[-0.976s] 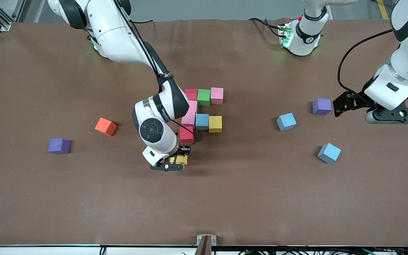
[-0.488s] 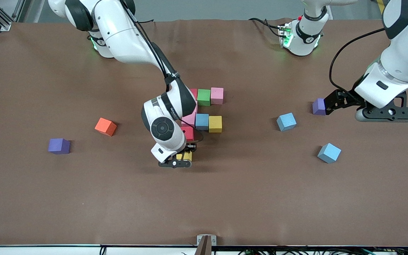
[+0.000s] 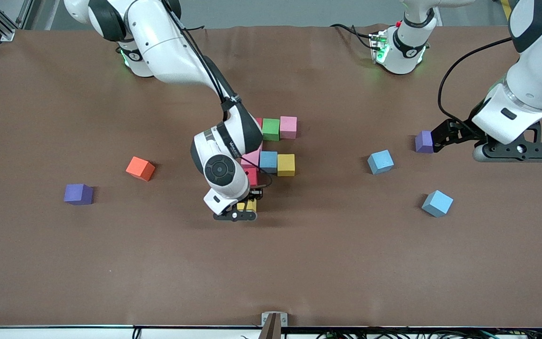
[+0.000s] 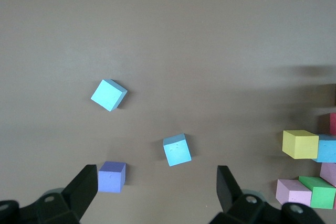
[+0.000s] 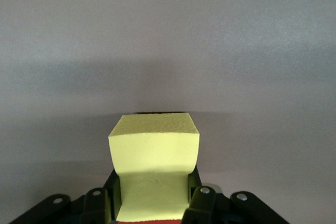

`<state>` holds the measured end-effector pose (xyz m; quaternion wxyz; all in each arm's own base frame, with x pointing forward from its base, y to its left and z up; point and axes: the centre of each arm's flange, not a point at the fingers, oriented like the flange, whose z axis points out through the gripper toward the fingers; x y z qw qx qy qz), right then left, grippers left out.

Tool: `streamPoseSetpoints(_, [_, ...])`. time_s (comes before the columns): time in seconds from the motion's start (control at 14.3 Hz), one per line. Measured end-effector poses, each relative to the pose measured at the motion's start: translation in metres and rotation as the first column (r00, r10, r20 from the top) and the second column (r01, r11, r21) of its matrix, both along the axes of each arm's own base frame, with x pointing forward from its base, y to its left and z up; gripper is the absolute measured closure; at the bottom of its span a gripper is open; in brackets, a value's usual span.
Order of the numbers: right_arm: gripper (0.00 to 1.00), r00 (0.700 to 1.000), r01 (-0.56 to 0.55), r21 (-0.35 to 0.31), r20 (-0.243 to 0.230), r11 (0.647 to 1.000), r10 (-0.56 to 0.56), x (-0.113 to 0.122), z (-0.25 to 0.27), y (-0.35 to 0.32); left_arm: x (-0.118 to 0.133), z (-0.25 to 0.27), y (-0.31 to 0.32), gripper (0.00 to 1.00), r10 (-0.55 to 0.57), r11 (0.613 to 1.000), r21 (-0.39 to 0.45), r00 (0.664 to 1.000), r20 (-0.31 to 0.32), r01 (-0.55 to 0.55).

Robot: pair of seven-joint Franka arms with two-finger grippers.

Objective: Arrange 11 blocks into digit 3

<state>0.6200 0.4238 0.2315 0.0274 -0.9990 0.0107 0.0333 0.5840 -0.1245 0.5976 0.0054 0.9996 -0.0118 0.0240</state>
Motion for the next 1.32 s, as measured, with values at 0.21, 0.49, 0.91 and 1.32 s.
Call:
streamPoseSetpoints(0.21, [0.48, 1.000, -0.001, -0.003, -0.004, 1.000, 0.001, -0.001, -0.003, 0.000, 0.000, -0.001, 0.000, 0.00, 0.002, 1.000, 0.000, 1.000, -0.002, -0.002])
streamPoseSetpoints(0.49, [0.48, 1.000, -0.001, -0.006, -0.006, 1.000, 0.001, -0.001, -0.006, 0.000, 0.000, 0.000, 0.001, 0.00, 0.004, 1.000, 0.000, 1.000, 0.002, -0.004])
streamPoseSetpoints(0.91, [0.48, 1.000, -0.007, -0.006, -0.008, 1.000, 0.007, -0.004, -0.006, 0.004, -0.001, 0.007, 0.015, 0.00, 0.027, 1.000, 0.001, 1.000, 0.010, -0.027])
streamPoseSetpoints(1.32, [0.47, 1.000, -0.008, -0.007, -0.008, 1.000, 0.008, -0.004, -0.007, 0.004, 0.011, -0.078, 0.021, 0.00, 0.039, 0.999, 0.006, 0.998, -0.048, -0.038])
